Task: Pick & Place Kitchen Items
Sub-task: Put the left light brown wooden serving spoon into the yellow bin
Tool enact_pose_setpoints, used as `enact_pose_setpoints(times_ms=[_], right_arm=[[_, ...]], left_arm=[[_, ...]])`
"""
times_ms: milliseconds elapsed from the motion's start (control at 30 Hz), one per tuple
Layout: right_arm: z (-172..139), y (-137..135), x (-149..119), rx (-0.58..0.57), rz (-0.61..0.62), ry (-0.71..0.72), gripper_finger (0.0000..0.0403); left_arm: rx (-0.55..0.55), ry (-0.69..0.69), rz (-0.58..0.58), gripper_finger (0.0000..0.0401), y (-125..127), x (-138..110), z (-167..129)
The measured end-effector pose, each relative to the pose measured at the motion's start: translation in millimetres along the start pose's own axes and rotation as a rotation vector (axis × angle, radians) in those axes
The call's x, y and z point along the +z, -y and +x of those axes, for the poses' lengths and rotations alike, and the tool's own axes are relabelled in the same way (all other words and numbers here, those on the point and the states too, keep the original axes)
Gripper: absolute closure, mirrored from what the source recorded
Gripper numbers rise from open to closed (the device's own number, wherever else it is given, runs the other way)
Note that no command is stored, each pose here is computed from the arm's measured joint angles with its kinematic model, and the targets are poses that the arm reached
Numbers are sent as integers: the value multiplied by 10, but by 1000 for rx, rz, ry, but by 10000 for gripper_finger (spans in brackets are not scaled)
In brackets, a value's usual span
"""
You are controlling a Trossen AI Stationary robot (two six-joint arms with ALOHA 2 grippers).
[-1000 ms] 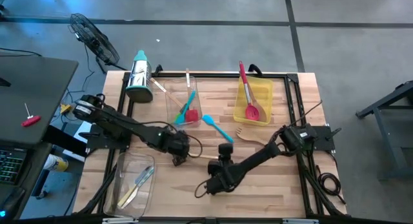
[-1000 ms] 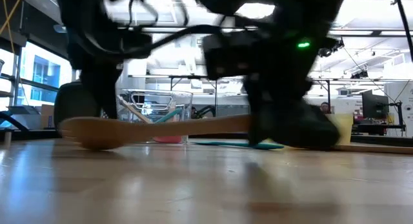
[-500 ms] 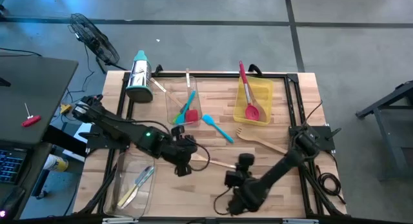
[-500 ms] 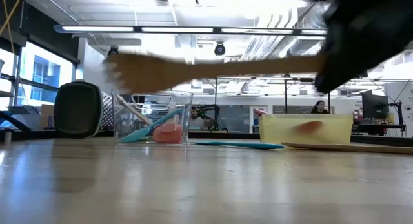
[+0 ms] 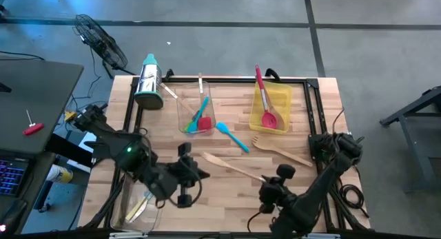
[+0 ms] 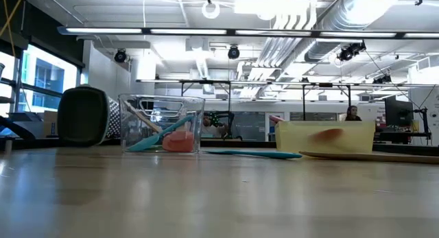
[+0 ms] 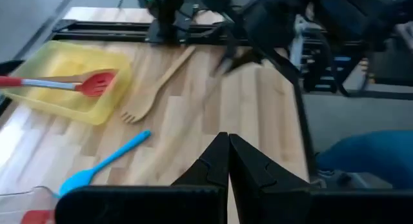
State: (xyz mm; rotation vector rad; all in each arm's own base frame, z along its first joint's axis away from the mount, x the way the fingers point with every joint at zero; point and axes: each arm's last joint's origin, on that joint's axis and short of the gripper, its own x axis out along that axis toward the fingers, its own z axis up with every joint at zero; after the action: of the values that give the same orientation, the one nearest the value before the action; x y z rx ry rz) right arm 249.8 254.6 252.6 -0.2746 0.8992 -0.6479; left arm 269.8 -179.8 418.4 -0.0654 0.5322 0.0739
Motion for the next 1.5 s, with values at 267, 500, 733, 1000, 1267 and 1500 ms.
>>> enact_pose_setpoints(times_ms=[267, 500, 733, 1000, 1267, 1500], right_arm=[[3, 583, 411, -54, 151, 165, 391], [222, 1365, 769, -108, 290, 81, 391], [622, 2117, 716, -205, 419, -100, 391], [1212, 2433, 7, -324, 521, -362, 391], [1912, 2220, -445, -191, 550, -401, 391], [2076, 2236, -673, -215, 550, -470, 391]], left_arm=[[-55, -45, -40, 399, 271, -254, -63], [-69, -12, -39, 400, 505, -418, -295], [-56, 27, -37, 400, 721, -593, -460], [-22, 15, -24, 400, 965, -837, -393], [15, 17, -62, 400, 1025, -900, -268], [38, 32, -83, 400, 1005, -879, -228]])
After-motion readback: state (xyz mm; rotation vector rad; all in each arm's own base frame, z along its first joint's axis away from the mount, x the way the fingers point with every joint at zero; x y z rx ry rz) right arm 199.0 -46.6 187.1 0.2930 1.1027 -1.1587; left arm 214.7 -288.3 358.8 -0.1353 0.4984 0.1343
